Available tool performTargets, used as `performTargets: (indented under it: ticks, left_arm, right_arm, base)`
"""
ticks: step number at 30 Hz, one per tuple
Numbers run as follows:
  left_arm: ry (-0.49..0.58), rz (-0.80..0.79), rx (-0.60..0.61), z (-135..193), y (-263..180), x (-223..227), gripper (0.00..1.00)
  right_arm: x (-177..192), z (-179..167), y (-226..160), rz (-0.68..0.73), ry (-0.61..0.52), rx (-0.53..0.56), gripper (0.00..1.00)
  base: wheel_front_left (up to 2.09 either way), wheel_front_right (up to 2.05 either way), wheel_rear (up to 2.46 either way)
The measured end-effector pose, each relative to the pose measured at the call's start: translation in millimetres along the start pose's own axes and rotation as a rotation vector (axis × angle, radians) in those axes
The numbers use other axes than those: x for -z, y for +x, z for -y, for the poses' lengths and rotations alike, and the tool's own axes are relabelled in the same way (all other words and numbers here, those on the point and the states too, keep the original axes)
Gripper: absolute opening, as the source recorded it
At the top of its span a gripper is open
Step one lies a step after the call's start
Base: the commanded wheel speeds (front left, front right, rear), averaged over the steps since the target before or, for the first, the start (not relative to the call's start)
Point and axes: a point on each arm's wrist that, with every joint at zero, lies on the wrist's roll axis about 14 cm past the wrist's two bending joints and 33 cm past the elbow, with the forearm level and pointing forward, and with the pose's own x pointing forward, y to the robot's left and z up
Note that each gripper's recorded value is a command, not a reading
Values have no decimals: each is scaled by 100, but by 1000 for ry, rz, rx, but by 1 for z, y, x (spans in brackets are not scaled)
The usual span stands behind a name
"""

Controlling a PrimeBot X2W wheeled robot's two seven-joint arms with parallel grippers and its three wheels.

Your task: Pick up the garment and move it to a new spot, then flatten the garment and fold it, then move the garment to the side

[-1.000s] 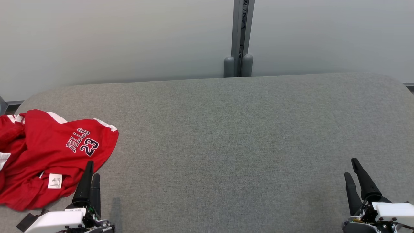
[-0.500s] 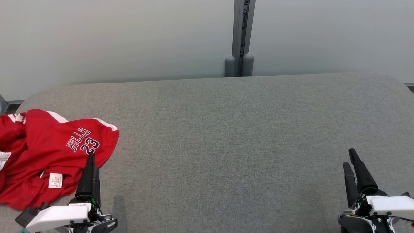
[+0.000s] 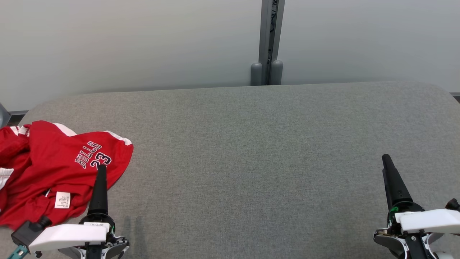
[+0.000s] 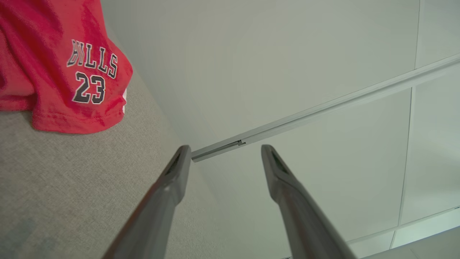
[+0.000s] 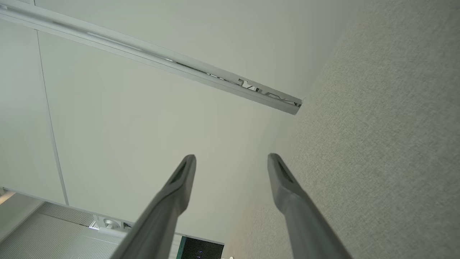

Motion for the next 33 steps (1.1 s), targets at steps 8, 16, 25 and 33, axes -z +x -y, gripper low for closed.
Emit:
performTargets:
  ticks: [8,16,25,33]
  left_arm:
    - [178,7,2,5,1,-1,100]
    - [371,-4,0,8,1,5,100]
    - [520,-7,-7,7,1,11,100]
    - [597,6,12,12,2,12,100]
  right_arm:
    - [1,-8,3,-3,-174,-29,100]
    - [0,-10,4,-14,-433,-50,100]
    - [3,-19,7,-9,-610,-91,100]
    - [8,-22,7,-13,-702,-114,100]
  base:
    - [0,0,0]
    - [0,0,0]
    - [0,0,0]
    - [0,0,0]
